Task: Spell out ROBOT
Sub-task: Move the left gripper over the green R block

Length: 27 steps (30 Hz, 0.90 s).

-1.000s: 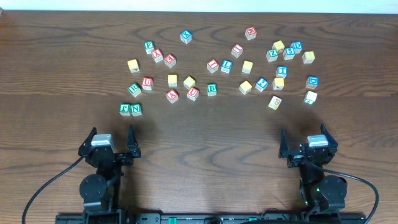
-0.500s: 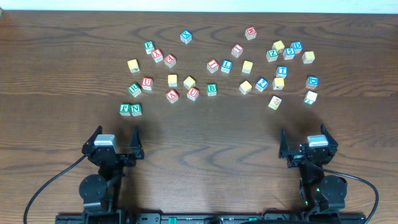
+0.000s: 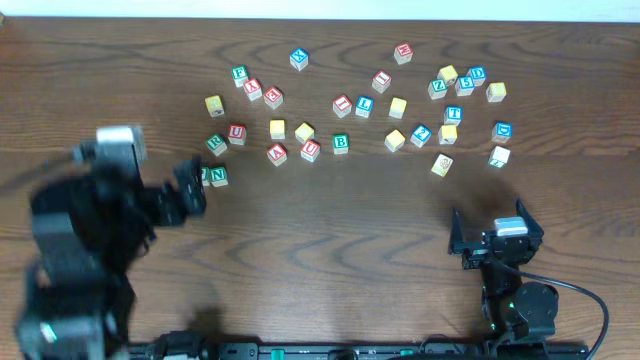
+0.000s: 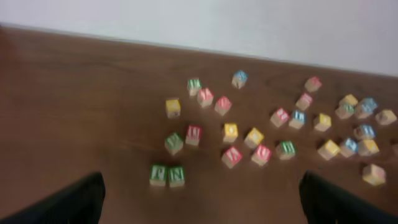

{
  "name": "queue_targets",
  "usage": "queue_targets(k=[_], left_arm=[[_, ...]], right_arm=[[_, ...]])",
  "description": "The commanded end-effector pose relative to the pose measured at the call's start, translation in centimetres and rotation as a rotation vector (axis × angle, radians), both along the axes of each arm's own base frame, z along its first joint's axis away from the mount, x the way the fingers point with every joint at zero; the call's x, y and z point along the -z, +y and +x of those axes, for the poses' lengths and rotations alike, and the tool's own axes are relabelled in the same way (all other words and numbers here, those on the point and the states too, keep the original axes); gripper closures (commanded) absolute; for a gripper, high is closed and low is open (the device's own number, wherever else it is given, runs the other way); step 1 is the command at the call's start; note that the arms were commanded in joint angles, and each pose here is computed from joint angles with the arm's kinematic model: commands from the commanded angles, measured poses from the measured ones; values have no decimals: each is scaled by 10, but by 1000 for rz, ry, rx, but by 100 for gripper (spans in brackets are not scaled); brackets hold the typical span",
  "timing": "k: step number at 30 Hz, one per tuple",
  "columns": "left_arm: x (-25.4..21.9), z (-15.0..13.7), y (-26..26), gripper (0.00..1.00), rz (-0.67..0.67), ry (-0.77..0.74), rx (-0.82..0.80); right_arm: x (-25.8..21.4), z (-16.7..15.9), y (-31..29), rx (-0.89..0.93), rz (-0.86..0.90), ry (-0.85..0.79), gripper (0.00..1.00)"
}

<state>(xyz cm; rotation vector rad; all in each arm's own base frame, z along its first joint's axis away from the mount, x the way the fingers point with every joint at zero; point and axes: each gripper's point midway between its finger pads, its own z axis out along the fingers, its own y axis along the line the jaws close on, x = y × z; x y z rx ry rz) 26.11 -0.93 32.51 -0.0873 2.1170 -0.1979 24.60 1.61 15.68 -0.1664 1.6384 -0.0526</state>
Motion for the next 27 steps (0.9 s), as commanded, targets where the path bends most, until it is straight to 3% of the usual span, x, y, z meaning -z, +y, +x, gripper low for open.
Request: queue_targets(k=[1,6,12,16,27], left_arm=[[-21,24,-1,2,-35,124,11],[5,51,-7,2,-82,294,45],[33,69,-6,2,-106,388,31],[55,79,15,2,-215,478,-235],[156,114,26,2,-261,762,-415]], right_arm=[[1,0,-1,1,8,3,1],[1,0,-1,1,8,3,1],[1,0,-1,1,8,4,1],[1,0,-1,1,8,4,1],[1,0,-1,1,8,4,1]])
